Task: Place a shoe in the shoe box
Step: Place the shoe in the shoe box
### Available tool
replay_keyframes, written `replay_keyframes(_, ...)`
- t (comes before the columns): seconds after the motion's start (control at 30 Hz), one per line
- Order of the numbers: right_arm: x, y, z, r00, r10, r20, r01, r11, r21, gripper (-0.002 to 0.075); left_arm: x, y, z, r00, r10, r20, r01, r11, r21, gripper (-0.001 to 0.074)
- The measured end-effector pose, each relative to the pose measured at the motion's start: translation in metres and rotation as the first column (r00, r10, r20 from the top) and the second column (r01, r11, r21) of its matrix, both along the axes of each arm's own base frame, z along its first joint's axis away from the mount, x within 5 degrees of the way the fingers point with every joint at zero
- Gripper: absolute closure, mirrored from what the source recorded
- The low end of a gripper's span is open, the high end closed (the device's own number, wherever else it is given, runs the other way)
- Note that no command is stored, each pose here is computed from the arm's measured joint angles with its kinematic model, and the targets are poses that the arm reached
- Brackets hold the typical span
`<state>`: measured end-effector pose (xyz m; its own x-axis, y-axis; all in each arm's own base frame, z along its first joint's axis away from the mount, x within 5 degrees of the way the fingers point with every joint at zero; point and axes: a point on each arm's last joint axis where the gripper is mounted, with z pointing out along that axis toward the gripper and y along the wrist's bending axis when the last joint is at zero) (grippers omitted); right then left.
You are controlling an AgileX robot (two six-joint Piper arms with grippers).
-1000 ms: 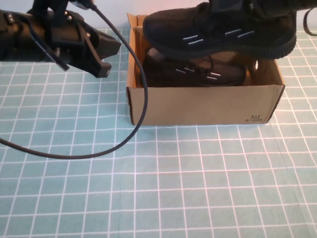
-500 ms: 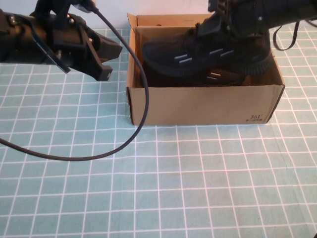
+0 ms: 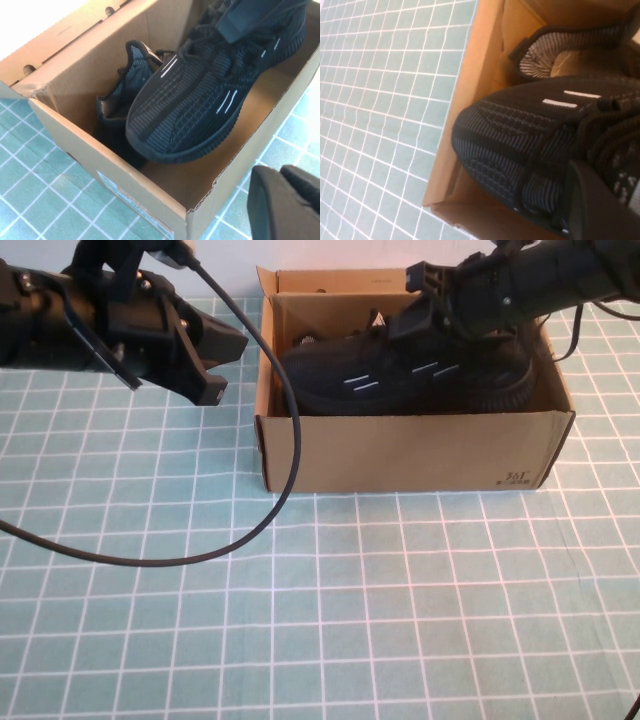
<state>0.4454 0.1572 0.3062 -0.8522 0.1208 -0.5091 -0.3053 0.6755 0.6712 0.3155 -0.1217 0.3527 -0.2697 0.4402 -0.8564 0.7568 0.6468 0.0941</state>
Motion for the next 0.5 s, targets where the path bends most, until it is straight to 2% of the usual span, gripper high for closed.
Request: replay_keyframes(0.5, 0.001, 0.002, -0.012, 0.996, -0.053, -0.072, 0.049, 0.997, -0.051, 0.0724, -0.001, 0.0, -0.001, 1.0, -0.008, -0.008, 0.008, 1.0, 0.003, 0.0734)
